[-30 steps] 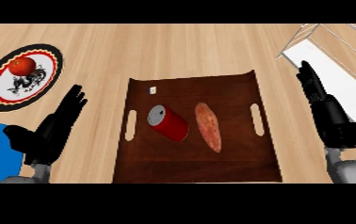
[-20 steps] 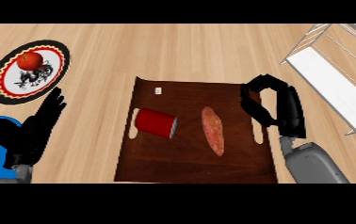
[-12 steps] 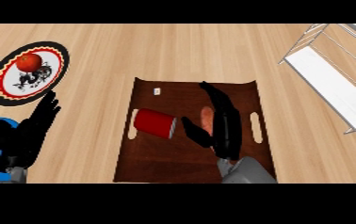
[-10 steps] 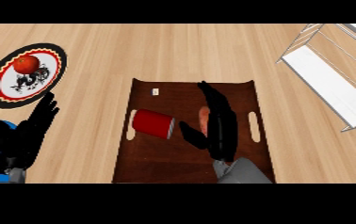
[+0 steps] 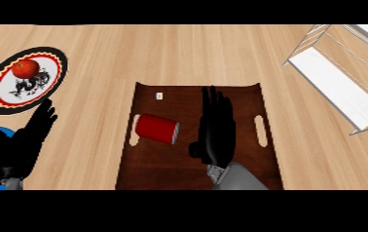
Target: Pick the sweet potato from the tray and place it in the tiered shelf
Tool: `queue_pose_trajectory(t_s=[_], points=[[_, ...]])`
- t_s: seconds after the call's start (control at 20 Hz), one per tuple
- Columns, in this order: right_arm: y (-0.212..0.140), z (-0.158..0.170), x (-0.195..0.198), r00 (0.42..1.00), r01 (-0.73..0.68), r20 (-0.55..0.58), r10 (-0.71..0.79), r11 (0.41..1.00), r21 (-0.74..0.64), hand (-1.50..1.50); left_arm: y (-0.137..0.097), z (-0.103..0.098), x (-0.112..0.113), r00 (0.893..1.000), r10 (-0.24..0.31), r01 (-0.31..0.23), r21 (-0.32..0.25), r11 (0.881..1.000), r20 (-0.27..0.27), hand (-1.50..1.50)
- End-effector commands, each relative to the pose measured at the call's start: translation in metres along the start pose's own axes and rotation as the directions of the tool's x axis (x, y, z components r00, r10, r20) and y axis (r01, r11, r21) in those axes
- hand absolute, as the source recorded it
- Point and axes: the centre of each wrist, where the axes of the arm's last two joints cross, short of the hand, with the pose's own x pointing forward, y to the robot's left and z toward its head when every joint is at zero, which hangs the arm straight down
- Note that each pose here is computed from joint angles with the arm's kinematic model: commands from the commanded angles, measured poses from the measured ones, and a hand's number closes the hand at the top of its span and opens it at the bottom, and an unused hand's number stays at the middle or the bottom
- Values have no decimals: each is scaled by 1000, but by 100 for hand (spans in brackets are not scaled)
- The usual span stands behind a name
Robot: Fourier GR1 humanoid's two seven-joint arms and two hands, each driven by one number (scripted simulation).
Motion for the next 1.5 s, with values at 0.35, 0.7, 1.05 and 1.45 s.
queue_pose_trajectory(t_s=[0.35,0.7,1.05,1.45], points=[[-32,5,36,858,-460,-96,504,838,294,-150,6,-1,9,1000,5,-4,-19,1000,14,0],[-51,-20,44,828,-487,-118,549,807,333,-150,0,-4,6,1000,0,0,-22,1000,23,0],[-51,-24,27,802,-505,-135,582,781,368,-150,16,-2,10,1000,3,-3,2,1000,17,0],[-37,-27,23,812,-497,-134,569,792,355,-150,-2,-6,6,1000,4,-3,-25,1000,18,0]])
